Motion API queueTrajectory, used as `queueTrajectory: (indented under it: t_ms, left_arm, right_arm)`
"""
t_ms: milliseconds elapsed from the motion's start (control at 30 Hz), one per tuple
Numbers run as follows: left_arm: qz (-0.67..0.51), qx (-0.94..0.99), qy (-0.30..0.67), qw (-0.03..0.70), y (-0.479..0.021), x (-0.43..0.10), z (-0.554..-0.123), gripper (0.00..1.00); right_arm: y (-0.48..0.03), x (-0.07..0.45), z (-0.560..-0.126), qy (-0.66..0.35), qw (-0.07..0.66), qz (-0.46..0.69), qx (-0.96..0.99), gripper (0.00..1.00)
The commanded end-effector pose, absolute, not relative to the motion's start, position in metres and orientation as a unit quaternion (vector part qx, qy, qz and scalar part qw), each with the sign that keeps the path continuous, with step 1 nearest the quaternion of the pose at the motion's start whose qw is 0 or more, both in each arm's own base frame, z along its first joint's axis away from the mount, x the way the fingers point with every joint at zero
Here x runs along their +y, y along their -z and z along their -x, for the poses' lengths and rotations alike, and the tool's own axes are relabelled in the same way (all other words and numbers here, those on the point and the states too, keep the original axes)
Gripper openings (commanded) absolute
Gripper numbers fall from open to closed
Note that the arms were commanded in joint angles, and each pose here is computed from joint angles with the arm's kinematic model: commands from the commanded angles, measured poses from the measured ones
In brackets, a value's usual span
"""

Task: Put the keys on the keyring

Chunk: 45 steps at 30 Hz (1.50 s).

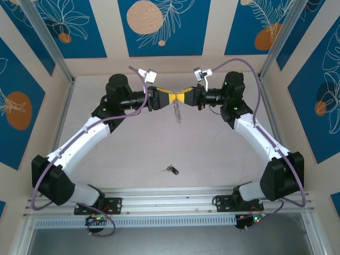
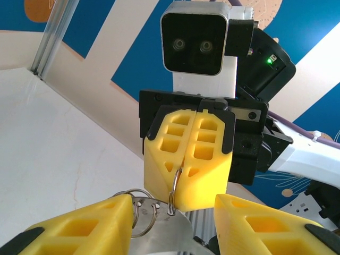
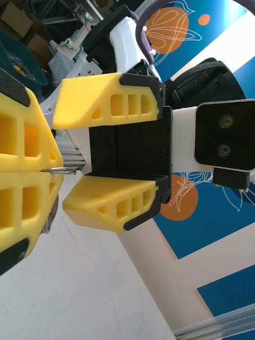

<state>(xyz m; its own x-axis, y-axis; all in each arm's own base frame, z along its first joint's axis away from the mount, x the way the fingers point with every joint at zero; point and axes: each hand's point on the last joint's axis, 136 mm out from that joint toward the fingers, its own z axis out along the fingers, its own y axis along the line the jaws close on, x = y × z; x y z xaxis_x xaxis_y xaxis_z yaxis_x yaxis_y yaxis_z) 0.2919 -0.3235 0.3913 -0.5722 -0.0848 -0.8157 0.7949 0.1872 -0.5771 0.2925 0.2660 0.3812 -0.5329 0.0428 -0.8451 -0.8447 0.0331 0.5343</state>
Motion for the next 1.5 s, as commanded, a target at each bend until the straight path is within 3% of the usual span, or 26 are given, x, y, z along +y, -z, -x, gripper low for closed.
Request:
queueTrajectory:
  t_ms: [0, 400, 700, 1000, 1067, 1467]
  left_arm:
    - [-0.273, 0.656, 0.588, 0.386, -0.397, -0.33, -0.288, 0.43]
    - [-0.276, 0.656, 0.592, 0.379, -0.39, -0.339, -0.287, 0.26]
    - [-0.272, 0.659, 0.589, 0.381, -0.387, -0.34, -0.291, 0.0]
    - [-0.26, 0.661, 0.583, 0.394, -0.387, -0.339, -0.297, 0.0]
    - [-0.257, 0.661, 0.582, 0.398, -0.388, -0.338, -0.297, 0.0]
    - [-0.248, 0.662, 0.575, 0.411, -0.385, -0.334, -0.3, 0.0]
  right_arm:
    - [-0.387, 0.266, -0.286, -0.618, 0.365, 0.325, 0.616, 0.0]
    - [-0.386, 0.266, -0.285, -0.617, 0.366, 0.323, 0.617, 0.0]
    - [-0.384, 0.266, -0.287, -0.616, 0.366, 0.321, 0.619, 0.0]
    - [-0.385, 0.266, -0.29, -0.615, 0.368, 0.314, 0.622, 0.0]
    - [-0.386, 0.264, -0.292, -0.615, 0.37, 0.309, 0.624, 0.08]
    - [-0.383, 0.255, -0.294, -0.611, 0.378, 0.295, 0.631, 0.33]
